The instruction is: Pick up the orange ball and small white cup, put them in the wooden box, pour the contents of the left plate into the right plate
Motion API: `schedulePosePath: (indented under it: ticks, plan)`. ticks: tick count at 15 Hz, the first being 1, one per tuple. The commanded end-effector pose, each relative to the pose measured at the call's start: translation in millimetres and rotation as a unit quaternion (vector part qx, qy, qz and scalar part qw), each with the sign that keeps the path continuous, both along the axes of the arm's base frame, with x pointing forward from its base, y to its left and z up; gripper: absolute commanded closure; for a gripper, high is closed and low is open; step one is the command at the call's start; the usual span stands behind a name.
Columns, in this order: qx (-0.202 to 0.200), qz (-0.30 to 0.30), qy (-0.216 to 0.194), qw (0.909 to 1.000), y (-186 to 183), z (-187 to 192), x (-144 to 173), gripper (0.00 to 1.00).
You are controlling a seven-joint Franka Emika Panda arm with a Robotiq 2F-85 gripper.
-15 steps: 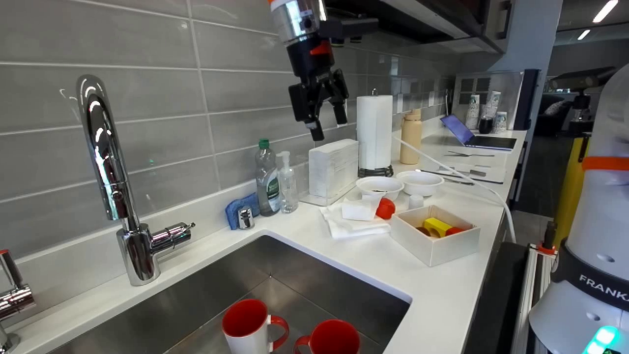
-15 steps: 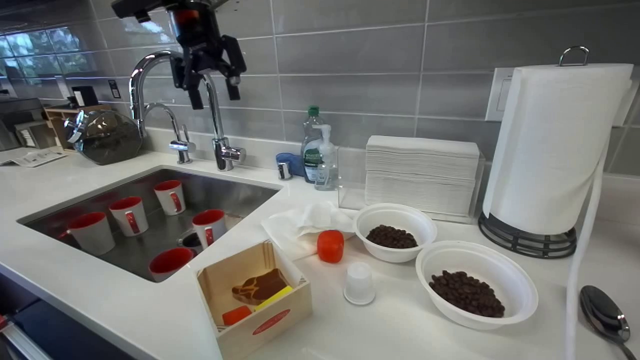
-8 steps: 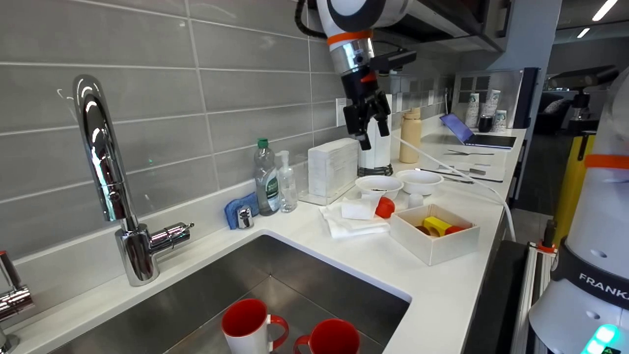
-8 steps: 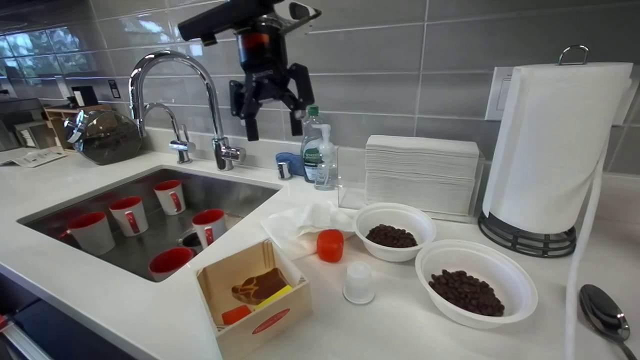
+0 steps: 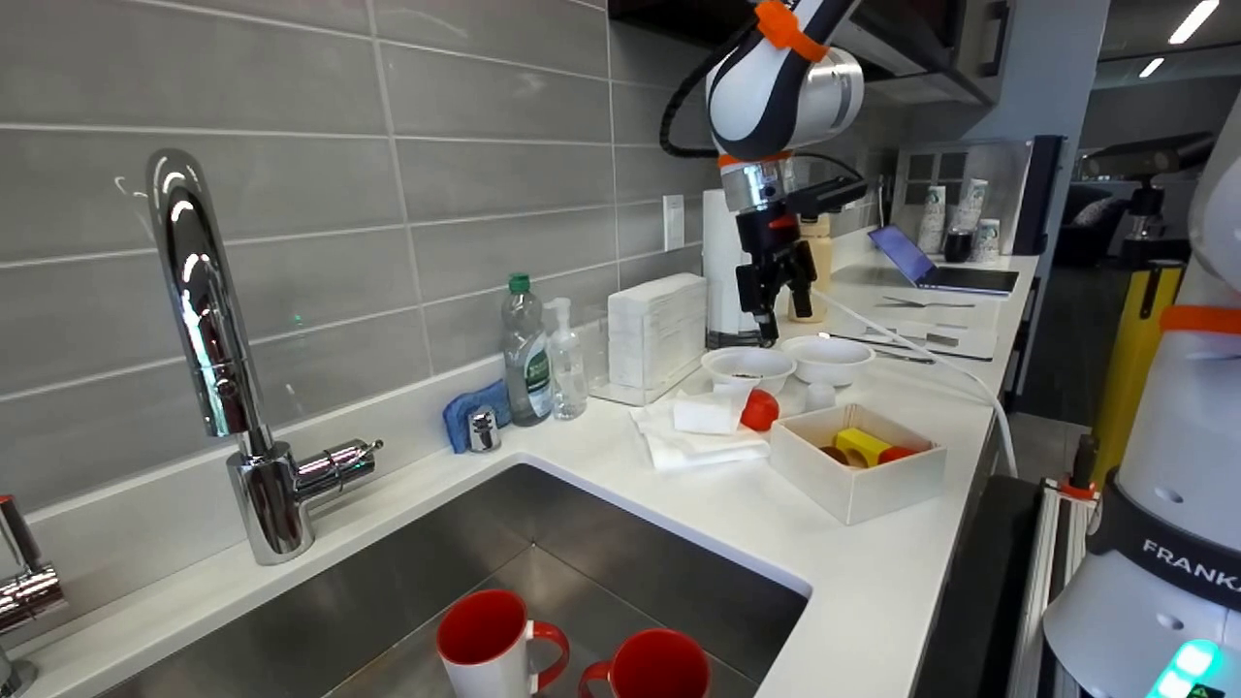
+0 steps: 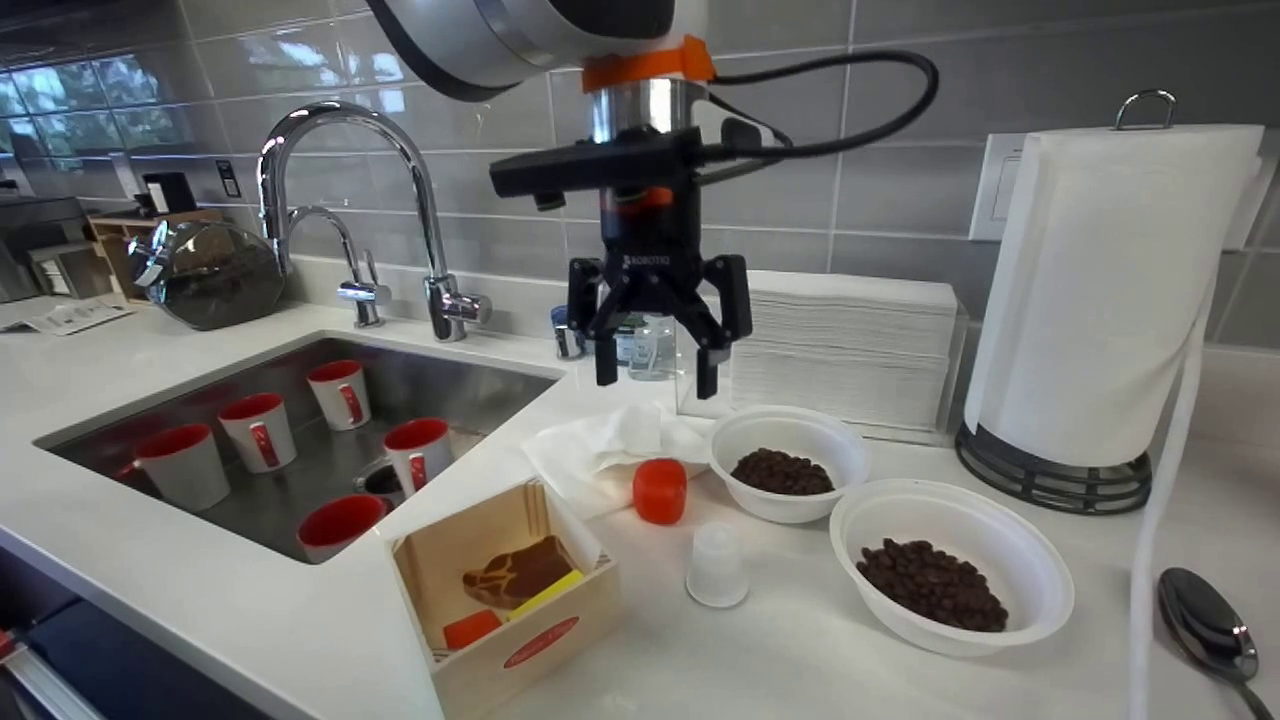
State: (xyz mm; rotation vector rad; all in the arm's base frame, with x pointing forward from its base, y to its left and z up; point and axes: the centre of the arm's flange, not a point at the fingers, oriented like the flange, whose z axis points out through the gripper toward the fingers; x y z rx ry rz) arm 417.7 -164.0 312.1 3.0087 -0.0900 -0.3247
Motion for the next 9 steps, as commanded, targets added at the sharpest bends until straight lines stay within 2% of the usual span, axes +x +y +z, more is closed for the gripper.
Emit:
schedulePosePath:
  ticks: [1, 5, 9]
  plan:
    - [0.012, 0.002, 0.004, 0.9999, -8, -40, 13, 0.0]
    - [0.014, 0.01, 0.026, 0.9995, 2, -72, 15, 0.0]
    - [-0.003, 0.012, 0.024, 0.9996, 9, -90, 24, 0.0]
